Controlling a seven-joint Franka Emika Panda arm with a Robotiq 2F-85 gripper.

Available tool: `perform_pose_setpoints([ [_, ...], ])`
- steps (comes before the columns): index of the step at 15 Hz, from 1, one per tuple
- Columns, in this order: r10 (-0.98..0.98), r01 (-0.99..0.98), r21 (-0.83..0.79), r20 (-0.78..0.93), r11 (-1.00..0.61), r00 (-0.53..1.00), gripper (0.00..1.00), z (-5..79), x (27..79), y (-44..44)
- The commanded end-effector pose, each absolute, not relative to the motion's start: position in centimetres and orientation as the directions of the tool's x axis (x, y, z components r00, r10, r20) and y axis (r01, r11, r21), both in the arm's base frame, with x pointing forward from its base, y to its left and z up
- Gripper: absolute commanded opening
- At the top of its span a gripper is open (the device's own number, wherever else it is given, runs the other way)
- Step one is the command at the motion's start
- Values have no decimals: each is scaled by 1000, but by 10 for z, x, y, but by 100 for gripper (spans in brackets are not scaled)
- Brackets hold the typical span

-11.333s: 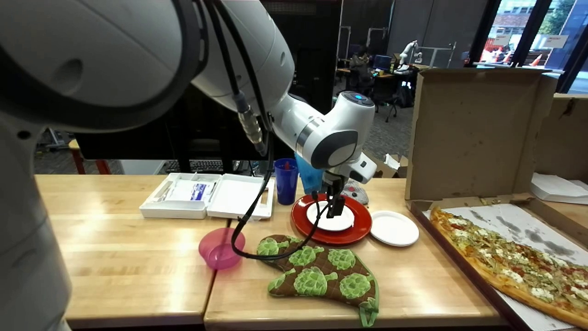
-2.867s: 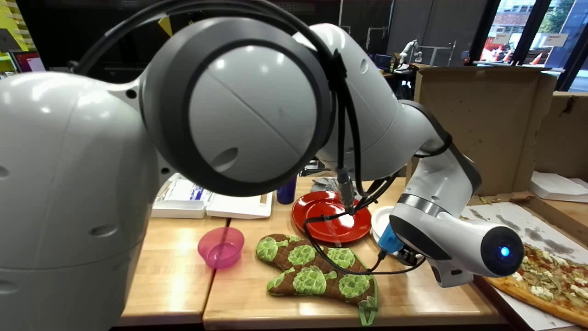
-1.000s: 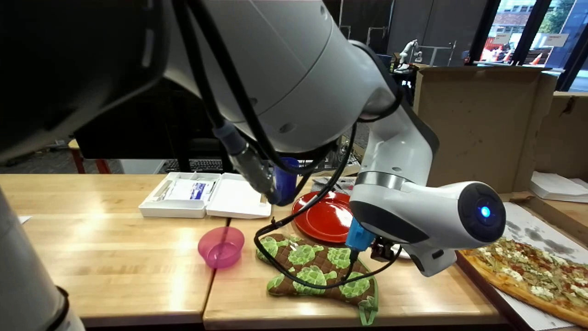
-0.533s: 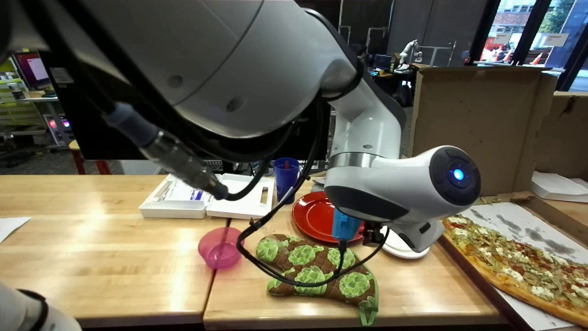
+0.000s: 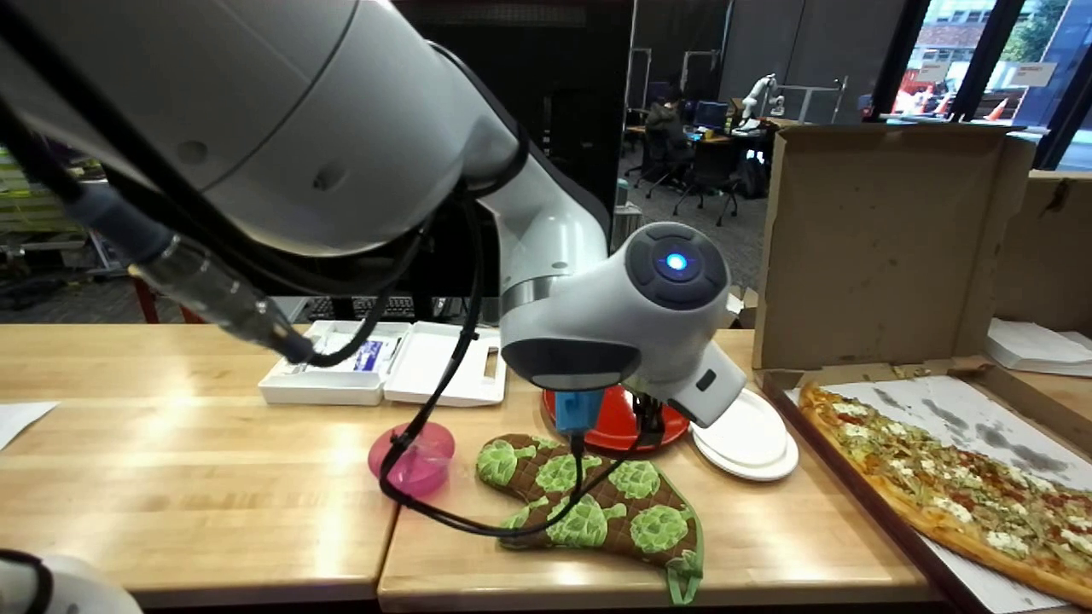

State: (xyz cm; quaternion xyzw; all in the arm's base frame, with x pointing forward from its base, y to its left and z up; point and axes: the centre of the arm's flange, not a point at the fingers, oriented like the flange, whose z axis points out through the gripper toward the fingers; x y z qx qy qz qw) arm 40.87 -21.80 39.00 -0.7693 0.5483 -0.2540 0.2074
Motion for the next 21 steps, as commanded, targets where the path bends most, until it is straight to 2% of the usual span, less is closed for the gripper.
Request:
perform_pose_setpoints([
  [1,-953,-733,-614,253,-292,167,100,400,392,-189],
  [5,-970,-718,-662,231,-215,78,100,404,384,-189],
  [6,-982,-712,-678,155,-183,104,100,404,384,-192],
  [7,-968,-733,-640,227,-230,107,100,397,395,-193],
  [14,-978,-723,-660,178,-203,111,100,402,392,-194],
  [16,-968,-728,-641,212,-244,138,100,400,390,-192],
  [21,-891,-714,-569,419,-407,174,100,416,377,-192],
])
